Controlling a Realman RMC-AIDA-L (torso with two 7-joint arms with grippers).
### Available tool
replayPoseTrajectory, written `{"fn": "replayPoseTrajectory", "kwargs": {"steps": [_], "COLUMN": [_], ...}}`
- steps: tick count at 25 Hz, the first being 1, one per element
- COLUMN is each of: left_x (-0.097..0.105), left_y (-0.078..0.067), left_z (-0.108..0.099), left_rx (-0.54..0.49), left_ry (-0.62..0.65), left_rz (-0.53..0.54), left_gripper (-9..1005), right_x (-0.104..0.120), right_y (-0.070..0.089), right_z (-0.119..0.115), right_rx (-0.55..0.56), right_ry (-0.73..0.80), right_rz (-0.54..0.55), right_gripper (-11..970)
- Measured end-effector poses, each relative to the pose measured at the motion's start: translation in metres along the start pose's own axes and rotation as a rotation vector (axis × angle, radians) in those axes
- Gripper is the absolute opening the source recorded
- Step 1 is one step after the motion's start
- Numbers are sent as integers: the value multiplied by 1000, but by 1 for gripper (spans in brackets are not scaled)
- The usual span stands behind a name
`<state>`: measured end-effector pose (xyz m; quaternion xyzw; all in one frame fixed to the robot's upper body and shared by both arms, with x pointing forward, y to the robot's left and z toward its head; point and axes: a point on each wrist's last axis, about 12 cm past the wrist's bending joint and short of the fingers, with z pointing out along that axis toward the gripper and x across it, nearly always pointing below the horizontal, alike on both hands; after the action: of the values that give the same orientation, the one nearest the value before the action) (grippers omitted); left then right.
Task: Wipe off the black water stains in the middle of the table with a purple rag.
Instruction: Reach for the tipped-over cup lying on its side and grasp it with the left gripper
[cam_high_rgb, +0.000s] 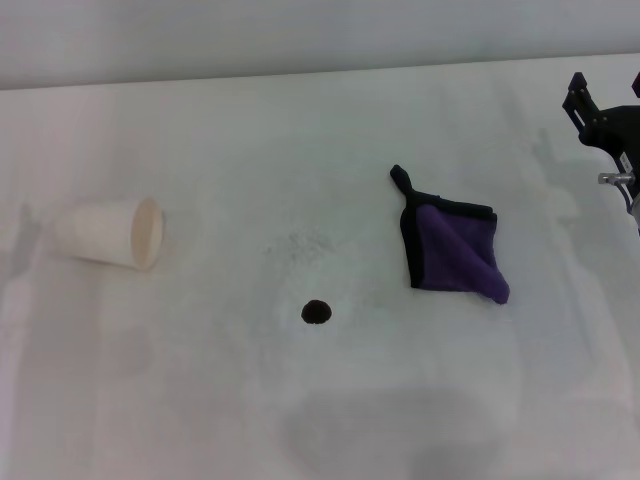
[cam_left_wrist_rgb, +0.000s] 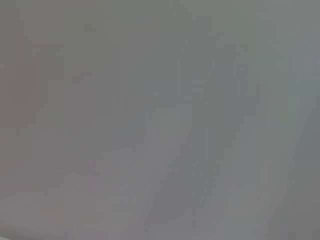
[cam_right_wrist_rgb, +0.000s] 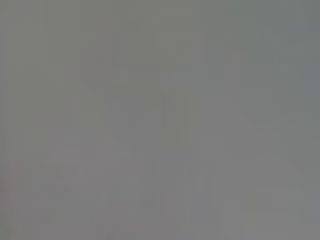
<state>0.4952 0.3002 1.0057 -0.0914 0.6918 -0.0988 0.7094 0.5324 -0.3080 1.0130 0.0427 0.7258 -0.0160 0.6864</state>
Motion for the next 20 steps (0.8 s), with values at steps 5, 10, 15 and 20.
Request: {"fn": "replayPoseTrajectory", "kwargs": {"steps": [5, 10, 15, 20], "left_x": [-1, -1, -3, -8], "left_y": [1, 2, 3, 3], "left_z": [1, 2, 6, 12], "left_rx": [-15, -15, -25, 13], "left_ry": [-6, -2, -9, -20], "left_rz": [-6, -5, -9, 5], "left_gripper": [876, 875, 875, 875], "right_x": [-1, -1, -2, -3], "right_y": [0, 1, 1, 1], "right_z": [1, 2, 2, 4], "right_rx": [0, 0, -2, 4], "right_ry": [-2, -4, -6, -11], "right_rz": [1, 2, 3, 7], "right_gripper": [835, 835, 835, 834]}}
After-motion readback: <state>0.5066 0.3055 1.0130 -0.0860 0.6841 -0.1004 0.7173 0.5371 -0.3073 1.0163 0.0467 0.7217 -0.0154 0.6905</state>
